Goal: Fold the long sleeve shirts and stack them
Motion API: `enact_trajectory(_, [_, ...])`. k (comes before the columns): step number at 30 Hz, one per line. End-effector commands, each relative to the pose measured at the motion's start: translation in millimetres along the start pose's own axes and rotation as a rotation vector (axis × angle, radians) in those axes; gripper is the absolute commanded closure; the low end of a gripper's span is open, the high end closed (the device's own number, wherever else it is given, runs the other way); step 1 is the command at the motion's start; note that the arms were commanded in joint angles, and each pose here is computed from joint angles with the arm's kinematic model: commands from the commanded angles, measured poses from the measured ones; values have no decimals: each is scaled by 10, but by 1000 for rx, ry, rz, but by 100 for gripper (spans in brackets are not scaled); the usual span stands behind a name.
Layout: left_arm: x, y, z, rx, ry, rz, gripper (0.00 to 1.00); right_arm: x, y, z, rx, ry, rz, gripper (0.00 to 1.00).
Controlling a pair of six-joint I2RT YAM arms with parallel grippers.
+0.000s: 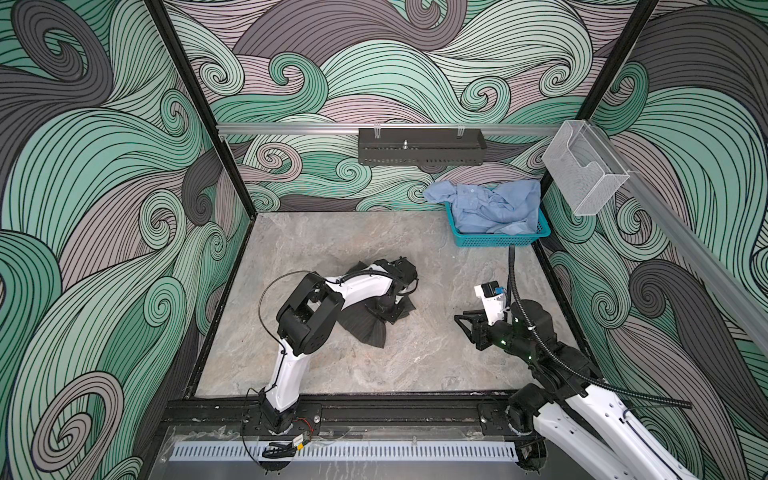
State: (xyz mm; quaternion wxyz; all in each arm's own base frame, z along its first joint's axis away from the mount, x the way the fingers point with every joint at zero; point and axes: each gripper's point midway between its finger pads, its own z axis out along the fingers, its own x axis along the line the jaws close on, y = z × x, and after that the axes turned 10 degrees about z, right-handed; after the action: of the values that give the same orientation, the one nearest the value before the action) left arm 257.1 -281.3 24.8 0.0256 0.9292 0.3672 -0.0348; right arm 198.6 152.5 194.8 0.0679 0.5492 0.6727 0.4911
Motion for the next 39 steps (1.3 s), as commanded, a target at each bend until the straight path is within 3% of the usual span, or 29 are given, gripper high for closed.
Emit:
enact_trajectory(1, [-861,287,-483,-212,-445,88,100,-45,178,-78,-47,-55,-31,64])
enact_trajectory(6, [-1290,492,-1228,-401,-728,129,100,-73,334,-153,-73,-95,-58,65])
enact_trajectory(11, [-1406,630,-1845,-551,-886,157,100,-73,534,-257,-107,-131,-89,65])
enact_trajectory(16, [-1168,734,-1975,-630,-963,79,100,-54,653,-286,-111,-142,-96,64])
enact_trajectory(20, [-766,767,-1711,-651,-977,-59,100,-58,656,-236,-93,-141,-80,64])
enact_trajectory(28, [229,451,-568,-522,-836,-408,100,-122,476,27,8,-131,7,55])
enact_trajectory(35, [667,11,67,-355,-620,-593,100,-221,-48,564,163,-65,338,41])
enact_trajectory(39, [742,-186,234,-296,-532,-628,100,-213,-225,845,159,25,517,31])
